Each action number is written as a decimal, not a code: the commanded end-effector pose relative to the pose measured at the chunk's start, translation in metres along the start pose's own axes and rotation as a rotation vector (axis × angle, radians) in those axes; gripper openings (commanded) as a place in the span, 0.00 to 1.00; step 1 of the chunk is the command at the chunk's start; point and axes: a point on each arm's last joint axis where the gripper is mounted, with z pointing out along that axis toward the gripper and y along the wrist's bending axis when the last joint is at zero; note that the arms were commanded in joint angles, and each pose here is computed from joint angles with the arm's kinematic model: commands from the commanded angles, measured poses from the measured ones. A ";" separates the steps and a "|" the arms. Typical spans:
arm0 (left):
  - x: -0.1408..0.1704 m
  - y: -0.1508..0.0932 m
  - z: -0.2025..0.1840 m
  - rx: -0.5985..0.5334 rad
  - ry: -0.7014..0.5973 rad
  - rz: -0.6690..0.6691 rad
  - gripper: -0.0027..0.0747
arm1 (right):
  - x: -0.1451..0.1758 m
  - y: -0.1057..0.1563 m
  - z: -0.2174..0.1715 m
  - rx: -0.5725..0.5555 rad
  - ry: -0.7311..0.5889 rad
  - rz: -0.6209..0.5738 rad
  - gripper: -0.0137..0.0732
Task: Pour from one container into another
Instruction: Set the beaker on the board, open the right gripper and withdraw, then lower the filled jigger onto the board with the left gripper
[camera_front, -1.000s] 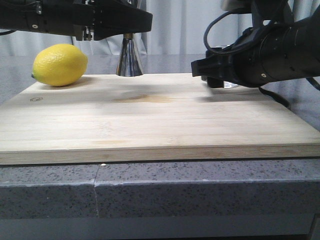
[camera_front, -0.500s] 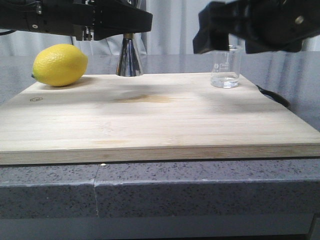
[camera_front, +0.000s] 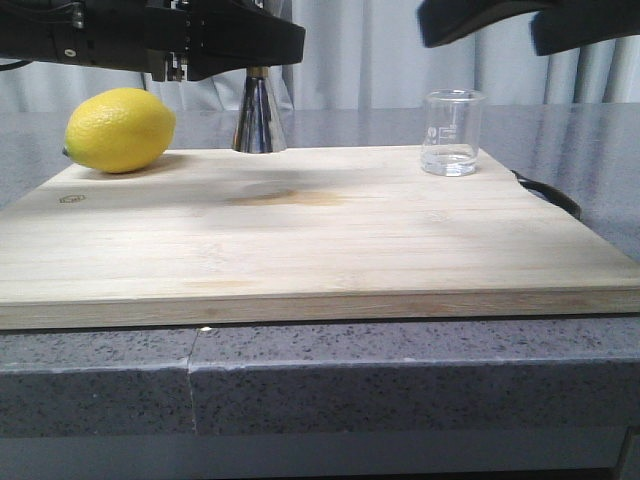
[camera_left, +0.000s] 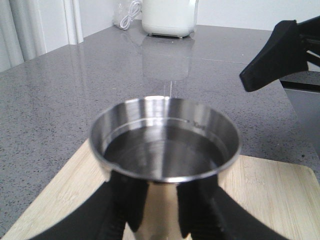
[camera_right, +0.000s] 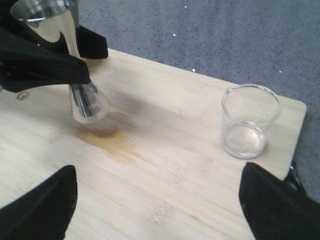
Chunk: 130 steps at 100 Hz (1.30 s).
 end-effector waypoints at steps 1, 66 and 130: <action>-0.036 -0.007 -0.003 0.022 -0.156 0.028 0.31 | -0.012 -0.006 -0.016 0.031 -0.051 -0.027 0.85; -0.036 -0.007 -0.003 0.022 -0.156 0.028 0.31 | -0.014 -0.006 -0.044 0.045 -0.063 -0.103 0.85; -0.018 -0.004 0.005 0.050 -0.141 -0.014 0.31 | -0.017 -0.007 -0.044 0.059 -0.097 -0.104 0.85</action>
